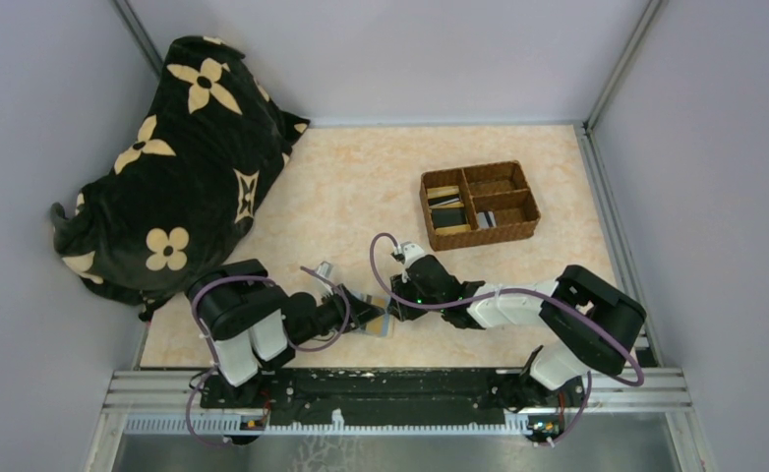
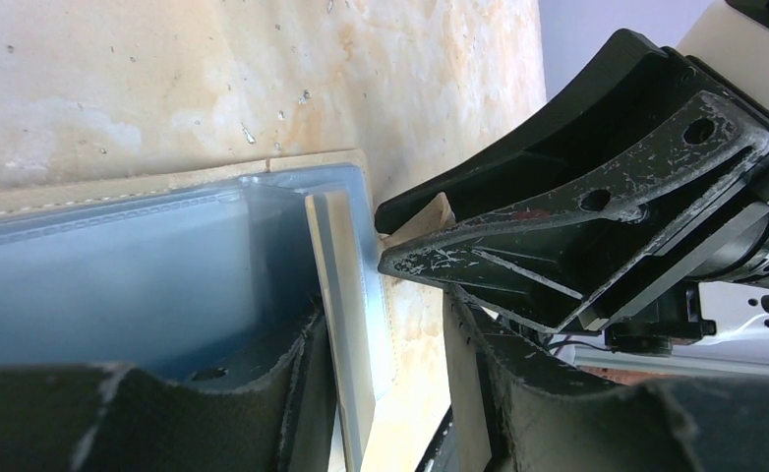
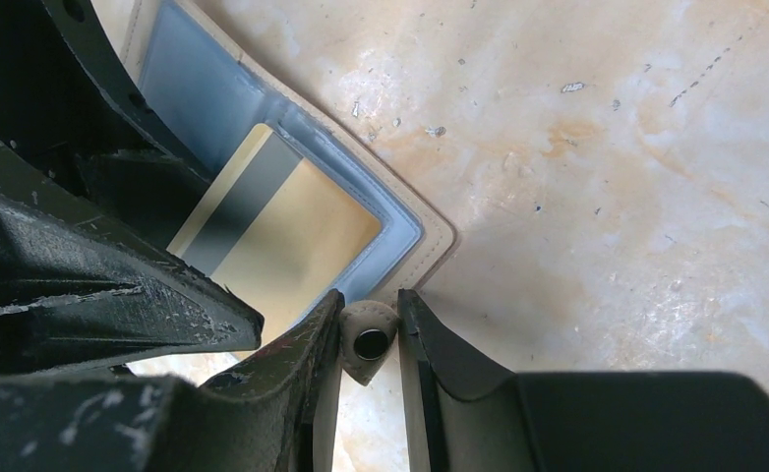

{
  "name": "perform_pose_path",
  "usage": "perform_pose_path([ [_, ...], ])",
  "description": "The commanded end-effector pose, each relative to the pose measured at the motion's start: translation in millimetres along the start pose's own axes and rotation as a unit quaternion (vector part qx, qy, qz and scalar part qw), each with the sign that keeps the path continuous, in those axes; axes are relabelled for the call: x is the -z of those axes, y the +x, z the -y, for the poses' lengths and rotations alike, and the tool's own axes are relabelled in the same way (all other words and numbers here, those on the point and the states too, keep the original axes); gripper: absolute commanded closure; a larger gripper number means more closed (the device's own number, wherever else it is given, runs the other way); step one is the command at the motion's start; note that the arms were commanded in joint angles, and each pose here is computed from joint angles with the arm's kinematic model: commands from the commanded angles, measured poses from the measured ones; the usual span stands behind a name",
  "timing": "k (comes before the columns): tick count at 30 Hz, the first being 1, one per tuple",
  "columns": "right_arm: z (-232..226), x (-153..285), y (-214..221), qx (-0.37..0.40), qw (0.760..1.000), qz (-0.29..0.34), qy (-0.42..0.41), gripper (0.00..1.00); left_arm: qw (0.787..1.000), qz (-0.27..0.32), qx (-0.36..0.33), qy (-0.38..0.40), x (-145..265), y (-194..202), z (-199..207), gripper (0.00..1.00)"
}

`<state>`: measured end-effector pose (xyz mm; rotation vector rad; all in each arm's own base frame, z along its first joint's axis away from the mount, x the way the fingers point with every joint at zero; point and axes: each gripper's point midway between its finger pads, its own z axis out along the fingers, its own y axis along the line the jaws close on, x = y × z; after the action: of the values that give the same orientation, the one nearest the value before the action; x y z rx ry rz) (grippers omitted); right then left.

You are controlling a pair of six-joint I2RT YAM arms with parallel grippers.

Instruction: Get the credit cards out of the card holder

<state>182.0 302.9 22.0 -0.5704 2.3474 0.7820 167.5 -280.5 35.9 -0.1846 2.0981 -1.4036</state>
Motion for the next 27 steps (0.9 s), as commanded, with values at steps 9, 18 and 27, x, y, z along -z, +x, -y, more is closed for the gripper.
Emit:
perform_pose_path([
  [9,17,0,40,-0.002,0.998,-0.063,0.027,0.73,0.995,0.066,-0.019,0.074,40,-34,28,0.53],
  [18,21,1,41,-0.002,0.997,-0.065,0.037,0.73,0.995,0.07,-0.019,0.065,46,-37,23,0.54],
  [27,24,3,38,-0.003,0.997,-0.063,0.041,0.74,0.996,0.079,-0.017,0.048,61,-39,13,0.57],
])
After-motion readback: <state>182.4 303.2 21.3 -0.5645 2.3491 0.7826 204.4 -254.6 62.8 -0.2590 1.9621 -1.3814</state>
